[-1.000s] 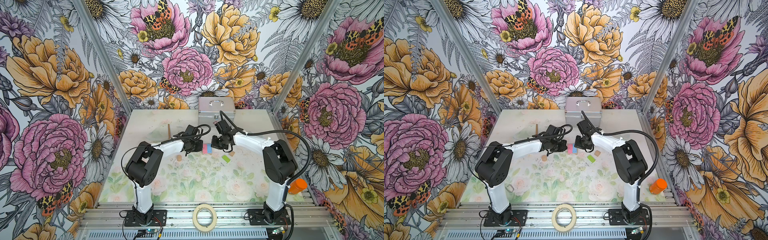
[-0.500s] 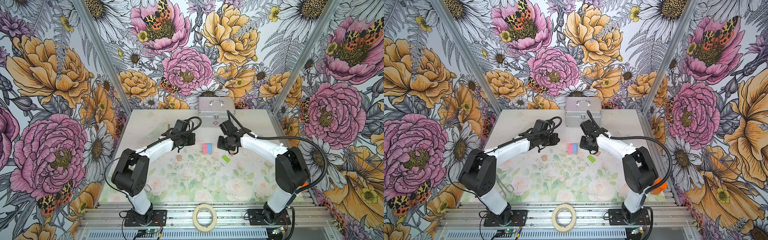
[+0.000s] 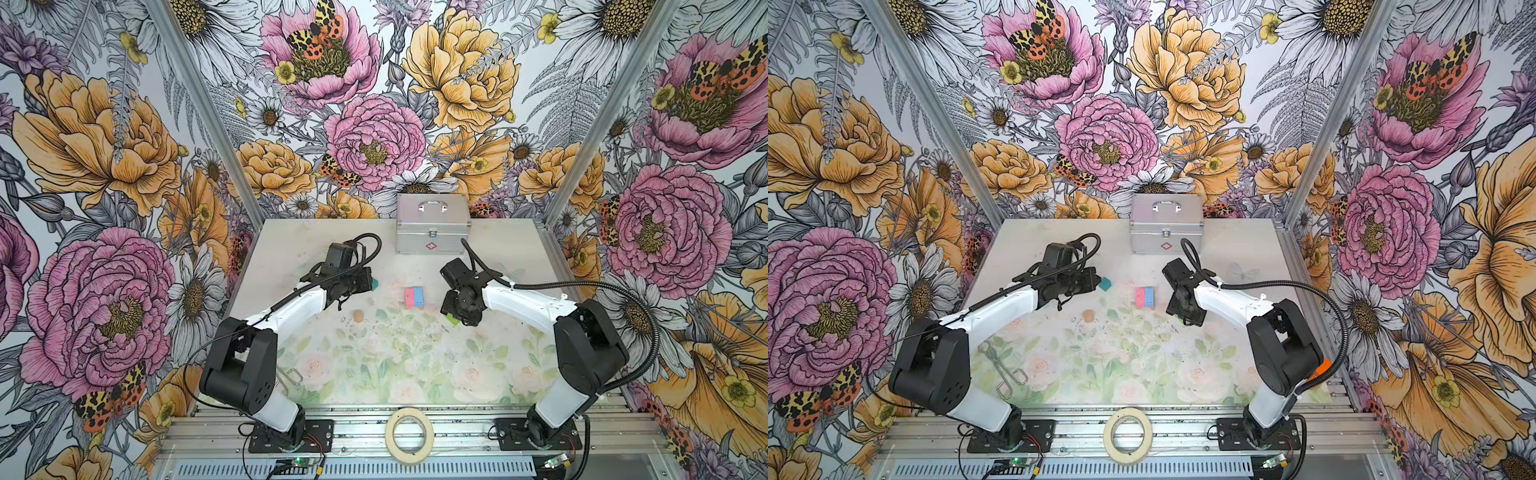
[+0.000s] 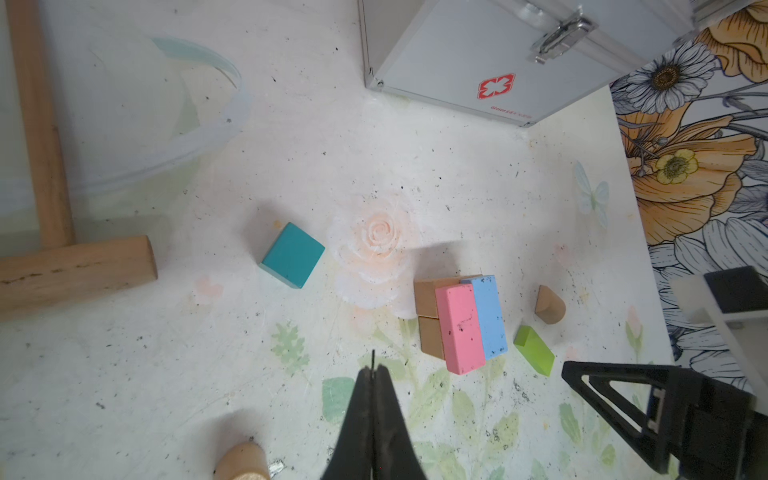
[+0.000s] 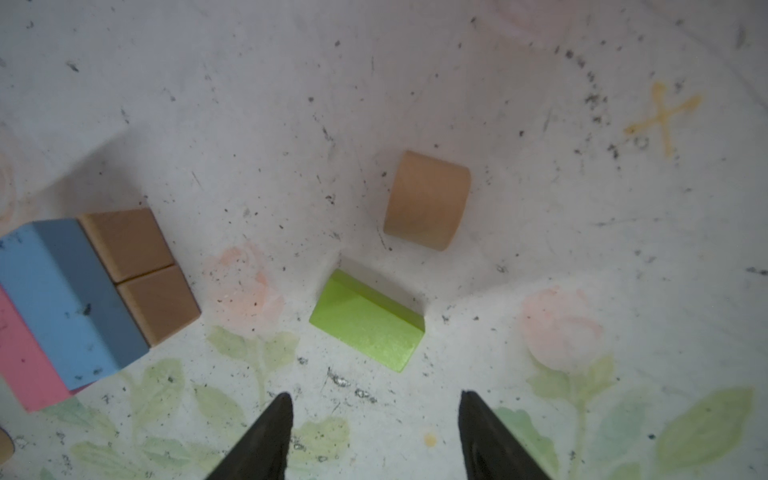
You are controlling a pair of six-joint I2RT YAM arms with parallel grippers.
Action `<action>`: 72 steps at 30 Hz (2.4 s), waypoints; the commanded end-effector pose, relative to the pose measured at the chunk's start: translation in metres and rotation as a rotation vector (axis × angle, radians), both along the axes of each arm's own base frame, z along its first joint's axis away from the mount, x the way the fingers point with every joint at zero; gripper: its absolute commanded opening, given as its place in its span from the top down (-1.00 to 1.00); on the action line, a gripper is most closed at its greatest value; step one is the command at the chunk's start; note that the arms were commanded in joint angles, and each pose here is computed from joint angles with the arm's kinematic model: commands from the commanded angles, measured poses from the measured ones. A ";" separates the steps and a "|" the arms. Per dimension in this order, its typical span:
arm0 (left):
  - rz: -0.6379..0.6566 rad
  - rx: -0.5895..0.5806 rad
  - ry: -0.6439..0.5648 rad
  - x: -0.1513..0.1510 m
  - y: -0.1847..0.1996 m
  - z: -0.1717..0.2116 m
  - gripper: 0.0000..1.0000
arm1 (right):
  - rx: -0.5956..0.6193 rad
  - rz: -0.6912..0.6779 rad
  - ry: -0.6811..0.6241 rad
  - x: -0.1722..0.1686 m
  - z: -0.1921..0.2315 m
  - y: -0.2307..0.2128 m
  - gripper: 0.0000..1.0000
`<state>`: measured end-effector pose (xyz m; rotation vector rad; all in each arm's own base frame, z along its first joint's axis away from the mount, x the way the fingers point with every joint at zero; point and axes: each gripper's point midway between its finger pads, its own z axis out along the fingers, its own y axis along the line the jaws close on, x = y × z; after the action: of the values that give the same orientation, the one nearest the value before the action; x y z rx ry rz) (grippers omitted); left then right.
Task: Build the wood block tower
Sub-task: 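Move the right gripper over the lime-green block while the left gripper draws back, then lower the open right gripper around the lime-green block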
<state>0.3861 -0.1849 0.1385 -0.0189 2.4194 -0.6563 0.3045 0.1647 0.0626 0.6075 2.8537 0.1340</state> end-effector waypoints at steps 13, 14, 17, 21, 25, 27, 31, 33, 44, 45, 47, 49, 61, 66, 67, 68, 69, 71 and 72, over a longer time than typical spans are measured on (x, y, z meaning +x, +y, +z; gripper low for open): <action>-0.018 -0.029 -0.058 0.000 0.001 0.015 1.00 | 0.007 -0.154 0.011 0.011 -0.011 0.003 -0.52; -0.016 -0.029 -0.057 0.000 0.002 0.015 1.00 | 0.011 -0.164 0.008 0.013 -0.012 0.004 -0.52; -0.017 -0.032 -0.055 0.000 0.001 0.014 1.00 | 0.021 -0.192 -0.002 0.018 -0.015 0.004 -0.51; -0.016 -0.031 -0.052 0.001 0.001 0.013 1.00 | 0.043 -0.220 -0.006 0.023 -0.018 0.005 -0.53; -0.014 -0.031 -0.050 0.001 0.002 0.012 1.00 | 0.053 -0.248 -0.011 0.025 -0.020 0.003 -0.53; -0.013 -0.029 -0.051 0.001 0.002 0.012 1.00 | 0.056 -0.266 -0.007 0.025 -0.022 0.001 -0.53; -0.009 -0.029 -0.053 0.001 0.003 0.013 1.00 | 0.073 -0.289 0.015 0.025 -0.026 0.002 -0.53; -0.008 -0.028 -0.053 0.002 0.004 0.013 1.00 | 0.078 -0.290 0.032 0.024 -0.031 0.004 -0.52; -0.003 -0.025 -0.048 0.002 0.006 0.010 1.00 | 0.072 -0.303 0.084 0.022 -0.048 0.006 -0.45; -0.004 -0.026 -0.048 0.002 0.006 0.010 1.00 | 0.073 -0.302 0.086 0.022 -0.048 0.006 -0.42; -0.001 -0.026 -0.046 0.002 0.006 0.010 1.00 | 0.073 -0.295 0.089 0.022 -0.049 0.006 -0.38; -0.001 -0.025 -0.045 0.002 0.007 0.009 1.00 | 0.074 -0.274 0.095 0.021 -0.049 0.007 -0.32; 0.000 -0.026 -0.034 0.000 0.007 0.006 1.00 | 0.022 -0.009 0.215 0.011 -0.060 0.012 0.11; 0.003 -0.023 -0.033 -0.002 0.009 0.005 1.00 | -0.063 0.133 0.223 0.015 -0.053 0.003 0.23; 0.007 -0.023 -0.032 -0.002 0.009 0.005 1.00 | -0.079 0.156 0.219 0.016 -0.050 0.000 0.25; 0.007 -0.020 -0.032 -0.002 0.010 0.005 1.00 | -0.091 0.174 0.215 0.017 -0.048 -0.001 0.26; 0.008 -0.020 -0.032 -0.002 0.010 0.005 1.00 | -0.099 0.187 0.209 0.018 -0.044 -0.002 0.26; 0.010 -0.020 -0.034 -0.002 0.010 0.005 1.00 | -0.110 0.219 0.194 0.021 -0.036 -0.003 0.27; 0.010 -0.021 -0.032 -0.002 0.010 0.005 1.00 | -0.113 0.230 0.184 0.023 -0.032 -0.003 0.27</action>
<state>0.3831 -0.1785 0.1362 -0.0327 2.4126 -0.6633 0.3303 0.1728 0.0255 0.4117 3.0516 0.0538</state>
